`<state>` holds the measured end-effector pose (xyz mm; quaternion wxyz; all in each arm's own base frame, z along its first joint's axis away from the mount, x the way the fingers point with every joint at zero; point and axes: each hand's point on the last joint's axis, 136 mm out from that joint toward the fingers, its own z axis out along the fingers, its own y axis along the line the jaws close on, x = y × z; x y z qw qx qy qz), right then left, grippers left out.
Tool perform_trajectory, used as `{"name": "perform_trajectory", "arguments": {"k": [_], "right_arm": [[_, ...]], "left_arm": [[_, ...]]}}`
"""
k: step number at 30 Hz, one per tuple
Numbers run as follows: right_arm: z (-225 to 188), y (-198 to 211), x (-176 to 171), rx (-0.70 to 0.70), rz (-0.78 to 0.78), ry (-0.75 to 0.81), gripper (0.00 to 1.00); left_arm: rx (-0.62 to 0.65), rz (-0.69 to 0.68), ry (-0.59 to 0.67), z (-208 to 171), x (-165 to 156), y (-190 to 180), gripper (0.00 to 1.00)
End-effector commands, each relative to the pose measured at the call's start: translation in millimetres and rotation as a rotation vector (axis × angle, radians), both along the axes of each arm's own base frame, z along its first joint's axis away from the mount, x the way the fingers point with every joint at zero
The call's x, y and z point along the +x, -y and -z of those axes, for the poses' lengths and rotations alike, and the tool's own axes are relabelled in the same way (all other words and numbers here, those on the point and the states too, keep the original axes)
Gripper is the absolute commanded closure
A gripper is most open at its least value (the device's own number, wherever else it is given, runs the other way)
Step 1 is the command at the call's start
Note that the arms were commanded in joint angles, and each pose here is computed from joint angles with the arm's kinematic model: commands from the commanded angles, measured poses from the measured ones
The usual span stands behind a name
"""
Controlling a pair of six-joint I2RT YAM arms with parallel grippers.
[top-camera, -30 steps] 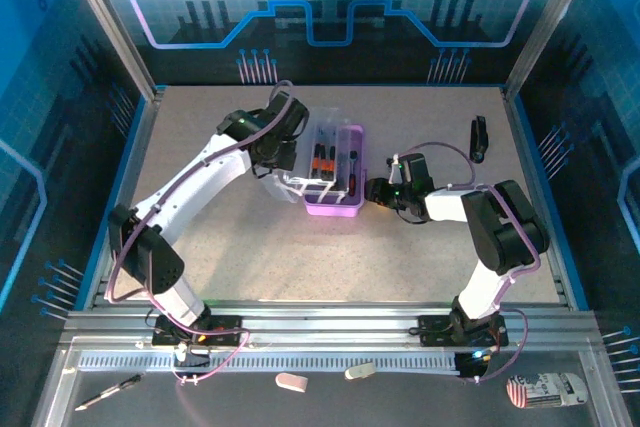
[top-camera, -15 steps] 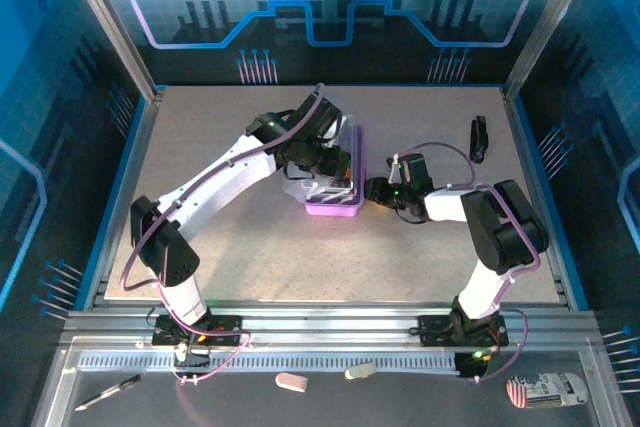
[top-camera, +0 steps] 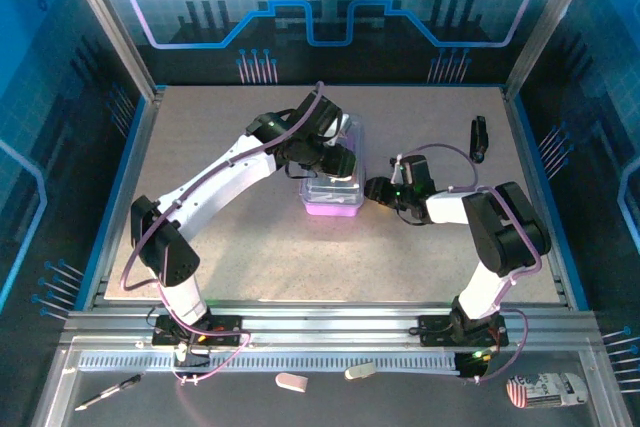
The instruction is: Pack the tool kit
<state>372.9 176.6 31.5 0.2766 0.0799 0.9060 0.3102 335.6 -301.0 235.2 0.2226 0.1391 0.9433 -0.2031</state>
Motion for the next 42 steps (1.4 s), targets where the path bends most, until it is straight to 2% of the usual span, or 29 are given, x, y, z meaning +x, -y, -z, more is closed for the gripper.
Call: {"name": "perform_trajectory", "arguments": {"k": [1,4,6,9,10,18,23,27,31,32,34,38,42], "right_arm": [[-12.0,4.8,5.0,0.003,0.027,0.045,0.53],[-13.1,6.9,5.1,-0.005,0.033,0.052,0.53],[-12.8,8.6,4.8,-0.015,0.035,0.054,0.52],[-14.8,11.8,4.7,-0.020,0.041,0.065,0.52],[-15.8,12.8,4.4,-0.022,0.043,0.070,0.51],[-17.3,23.8,5.1,-0.052,0.068,0.096,0.47],[-20.0,25.3,4.4,-0.058,0.062,0.102,0.43],[-21.7,23.6,5.1,-0.052,0.055,0.105,0.41],[-25.8,20.4,3.7,-0.041,0.033,0.109,0.40],[-28.9,18.5,3.6,-0.032,0.019,0.113,0.39],[-32.6,15.6,3.6,-0.019,-0.008,0.114,0.37],[-36.8,16.4,6.2,0.006,-0.026,0.111,0.34],[-36.7,23.2,8.9,0.027,-0.015,0.103,0.33]], "left_arm": [[0.093,-0.105,0.061,-4.3,15.7,-27.5,0.51],[0.131,-0.173,0.088,-1.6,29.6,-45.2,0.43],[0.141,-0.226,0.090,2.9,39.3,-56.2,0.30],[0.110,-0.268,0.075,12.3,51.5,-60.7,0.03],[0.096,-0.271,0.067,15.2,54.5,-59.9,0.01],[0.079,-0.269,-0.001,49.6,82.4,-52.7,0.01],[0.141,-0.294,-0.057,81.4,95.6,-59.0,0.03],[0.176,-0.265,-0.137,110.4,96.6,-57.1,0.04],[0.188,-0.261,-0.170,130.7,91.8,-62.2,0.13],[0.171,-0.268,-0.182,135.2,89.9,-65.1,0.18],[0.118,-0.290,-0.210,141.1,87.0,-71.4,0.20],[0.089,-0.297,-0.229,146.2,80.7,-81.8,0.13],[0.075,-0.256,-0.233,141.4,78.3,-75.8,0.05]]}}
